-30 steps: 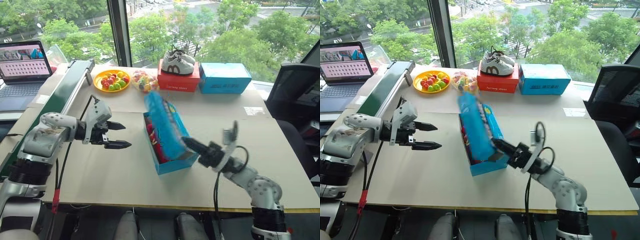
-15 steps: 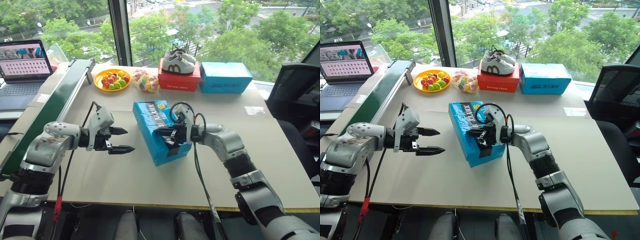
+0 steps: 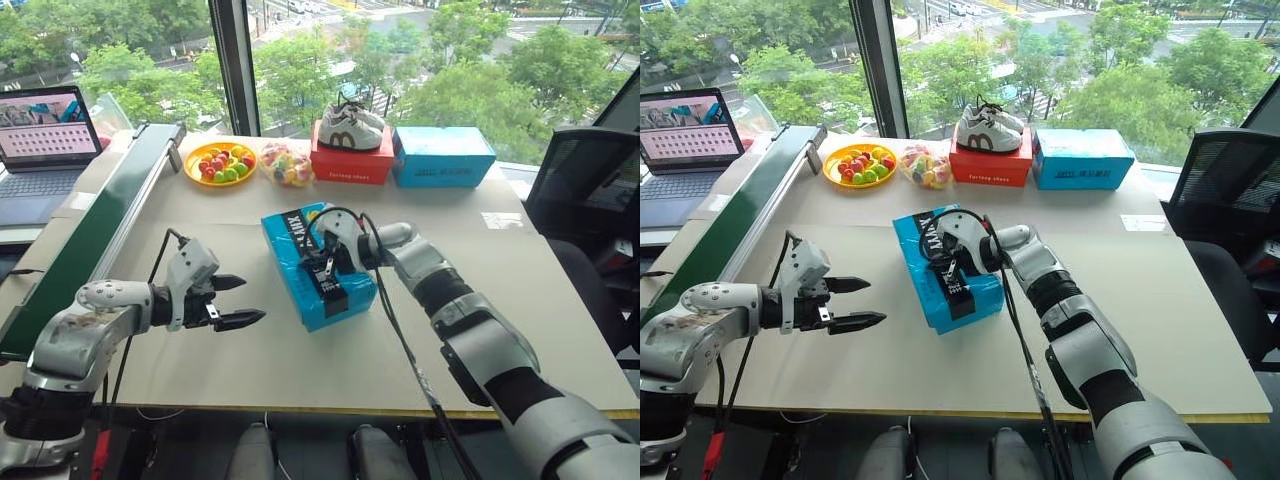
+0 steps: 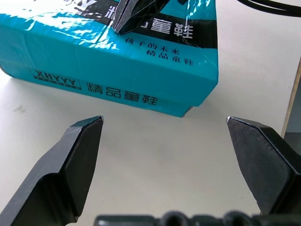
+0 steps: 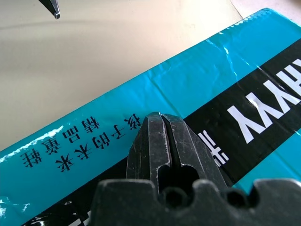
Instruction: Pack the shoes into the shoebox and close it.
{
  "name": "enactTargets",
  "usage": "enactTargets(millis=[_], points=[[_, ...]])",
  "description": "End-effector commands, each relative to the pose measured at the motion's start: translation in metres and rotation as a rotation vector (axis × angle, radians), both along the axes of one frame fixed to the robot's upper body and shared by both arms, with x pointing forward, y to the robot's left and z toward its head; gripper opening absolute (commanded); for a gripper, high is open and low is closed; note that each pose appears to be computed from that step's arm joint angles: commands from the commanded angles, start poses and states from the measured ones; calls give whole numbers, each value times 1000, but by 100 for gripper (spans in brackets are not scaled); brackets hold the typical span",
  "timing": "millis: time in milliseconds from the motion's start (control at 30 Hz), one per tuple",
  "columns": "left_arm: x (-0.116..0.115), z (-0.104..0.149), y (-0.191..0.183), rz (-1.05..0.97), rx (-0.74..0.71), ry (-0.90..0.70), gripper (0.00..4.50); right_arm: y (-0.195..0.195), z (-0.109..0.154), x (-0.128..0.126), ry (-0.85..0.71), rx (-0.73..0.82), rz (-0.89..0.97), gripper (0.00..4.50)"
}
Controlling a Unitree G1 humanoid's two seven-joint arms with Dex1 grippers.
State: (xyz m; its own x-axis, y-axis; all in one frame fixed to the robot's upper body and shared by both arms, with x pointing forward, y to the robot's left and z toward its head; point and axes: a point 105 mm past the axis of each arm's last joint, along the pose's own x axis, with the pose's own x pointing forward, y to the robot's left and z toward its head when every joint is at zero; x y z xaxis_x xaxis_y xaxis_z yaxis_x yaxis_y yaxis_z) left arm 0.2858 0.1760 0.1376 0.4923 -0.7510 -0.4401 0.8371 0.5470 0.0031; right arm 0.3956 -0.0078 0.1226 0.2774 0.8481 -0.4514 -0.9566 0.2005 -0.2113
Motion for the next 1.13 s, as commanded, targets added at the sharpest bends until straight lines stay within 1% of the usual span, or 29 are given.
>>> enactTargets(millis=[33, 100, 133, 200, 233, 300, 333, 367, 400, 467, 567, 600, 633, 700, 767, 833, 933, 1000, 1067, 1133], points=[[0, 11, 0, 3, -6, -41, 450, -17, -22, -1, 30, -56, -43, 4], [2, 9, -2, 2, -7, -39, 450, -18, 6, 1, 16, 71, -63, 4], [2, 8, -3, 2, -8, -39, 450, -19, 15, 0, 13, 112, -67, 4], [8, 9, -3, 20, -19, -60, 450, -28, 43, -3, -29, 209, -89, 59], [10, 10, -3, 23, -28, -69, 450, -35, 54, -6, -41, 236, -98, 76], [14, 16, -3, 22, -46, -119, 450, -53, 69, -18, -69, 243, -102, 145], [15, 18, -2, 21, -51, -146, 450, -60, 74, -24, -80, 237, -104, 171], [18, 17, -1, 27, -38, -168, 450, -73, 79, -30, -93, 238, -125, 212], [21, 14, 2, 38, -4, -200, 450, -85, 81, -35, -109, 228, -153, 243], [32, 10, 9, 97, 45, -268, 450, -108, 79, -38, -137, 186, -228, 312], [44, 16, 17, 211, -32, -338, 450, -150, 76, -36, -166, 192, -408, 421], [45, 16, 19, 233, -52, -353, 450, -164, 72, -35, -178, 187, -466, 445], [45, 14, 21, 256, -64, -367, 450, -175, 68, -35, -196, 178, -515, 445], [40, -6, 31, 312, -69, -355, 450, -208, 54, -33, -215, 263, -712, 445], [34, -23, 36, 355, -68, -346, 450, -224, 35, -38, -234, 266, -816, 445], [29, -41, 38, 419, -80, -345, 450, -233, 11, -48, -225, 299, -916, 445], [25, -64, 42, 540, -54, -403, 450, -233, -26, -65, -232, 303, -1018, 445], [19, -79, 36, 578, -55, -403, 450, -228, -48, -77, -227, 328, -1076, 445], [17, -86, 32, 614, -74, -405, 450, -226, -60, -83, -236, 334, -1119, 445], [17, -92, 27, 622, -73, -390, 450, -223, -68, -86, -252, 308, -1131, 445]])
